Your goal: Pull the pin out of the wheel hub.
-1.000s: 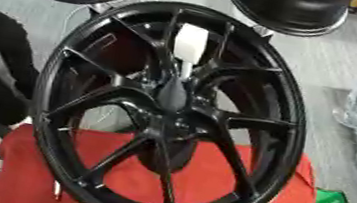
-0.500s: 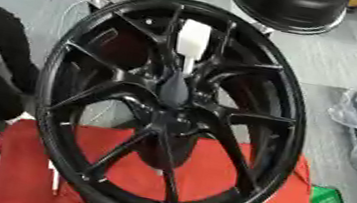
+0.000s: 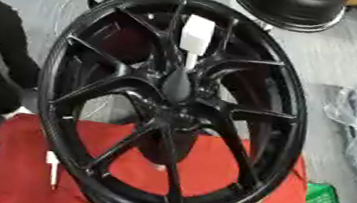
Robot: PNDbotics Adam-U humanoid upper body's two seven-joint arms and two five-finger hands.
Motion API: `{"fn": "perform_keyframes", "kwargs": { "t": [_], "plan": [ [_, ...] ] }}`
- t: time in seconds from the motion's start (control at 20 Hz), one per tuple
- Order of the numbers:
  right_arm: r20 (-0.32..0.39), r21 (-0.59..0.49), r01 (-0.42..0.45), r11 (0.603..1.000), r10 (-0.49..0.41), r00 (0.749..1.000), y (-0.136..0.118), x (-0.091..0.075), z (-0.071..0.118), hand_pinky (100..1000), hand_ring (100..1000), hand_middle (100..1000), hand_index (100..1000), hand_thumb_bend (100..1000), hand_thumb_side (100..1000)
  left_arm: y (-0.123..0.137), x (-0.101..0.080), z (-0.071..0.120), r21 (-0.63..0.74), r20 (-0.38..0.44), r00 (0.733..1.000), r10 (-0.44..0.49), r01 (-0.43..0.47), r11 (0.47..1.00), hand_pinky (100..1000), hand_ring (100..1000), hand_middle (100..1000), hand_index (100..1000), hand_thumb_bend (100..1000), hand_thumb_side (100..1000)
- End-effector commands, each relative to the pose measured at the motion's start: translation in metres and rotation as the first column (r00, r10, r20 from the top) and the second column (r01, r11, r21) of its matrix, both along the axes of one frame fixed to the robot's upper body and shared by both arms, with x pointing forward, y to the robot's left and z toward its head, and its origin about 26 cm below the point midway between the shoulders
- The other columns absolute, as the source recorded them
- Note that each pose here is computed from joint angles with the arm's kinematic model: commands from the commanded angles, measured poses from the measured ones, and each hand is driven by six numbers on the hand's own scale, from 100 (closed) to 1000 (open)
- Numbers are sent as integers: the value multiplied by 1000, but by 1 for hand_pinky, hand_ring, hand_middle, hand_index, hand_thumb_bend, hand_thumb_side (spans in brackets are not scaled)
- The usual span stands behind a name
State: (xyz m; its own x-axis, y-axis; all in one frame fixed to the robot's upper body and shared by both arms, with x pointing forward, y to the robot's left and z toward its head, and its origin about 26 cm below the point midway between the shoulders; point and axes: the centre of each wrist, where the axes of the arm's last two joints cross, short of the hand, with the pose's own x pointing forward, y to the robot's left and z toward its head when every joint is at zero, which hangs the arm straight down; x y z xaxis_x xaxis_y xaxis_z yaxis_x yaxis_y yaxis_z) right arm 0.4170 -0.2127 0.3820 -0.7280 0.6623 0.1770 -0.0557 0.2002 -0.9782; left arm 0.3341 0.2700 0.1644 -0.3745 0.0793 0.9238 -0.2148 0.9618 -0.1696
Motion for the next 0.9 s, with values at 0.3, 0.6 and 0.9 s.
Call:
{"fn": "perform_keyframes", "kwargs": {
  "t": [0.3,0.6,0.9],
  "plan": [
    [-76,-161,-107,981,96,993,10,1,-6,842,821,817,842,174,388,8,-1,7,40,17,1000,16,-16,999,627,782,744,713,309,714],
    [-90,-207,-137,969,120,989,26,0,-14,843,829,824,852,142,406,9,-1,7,40,15,1000,16,-17,999,628,783,745,713,310,714],
    [-77,-221,-94,971,79,994,38,4,-24,834,825,825,876,243,416,8,-1,7,36,16,1000,13,-13,999,629,786,745,713,312,710]
  ]
}}
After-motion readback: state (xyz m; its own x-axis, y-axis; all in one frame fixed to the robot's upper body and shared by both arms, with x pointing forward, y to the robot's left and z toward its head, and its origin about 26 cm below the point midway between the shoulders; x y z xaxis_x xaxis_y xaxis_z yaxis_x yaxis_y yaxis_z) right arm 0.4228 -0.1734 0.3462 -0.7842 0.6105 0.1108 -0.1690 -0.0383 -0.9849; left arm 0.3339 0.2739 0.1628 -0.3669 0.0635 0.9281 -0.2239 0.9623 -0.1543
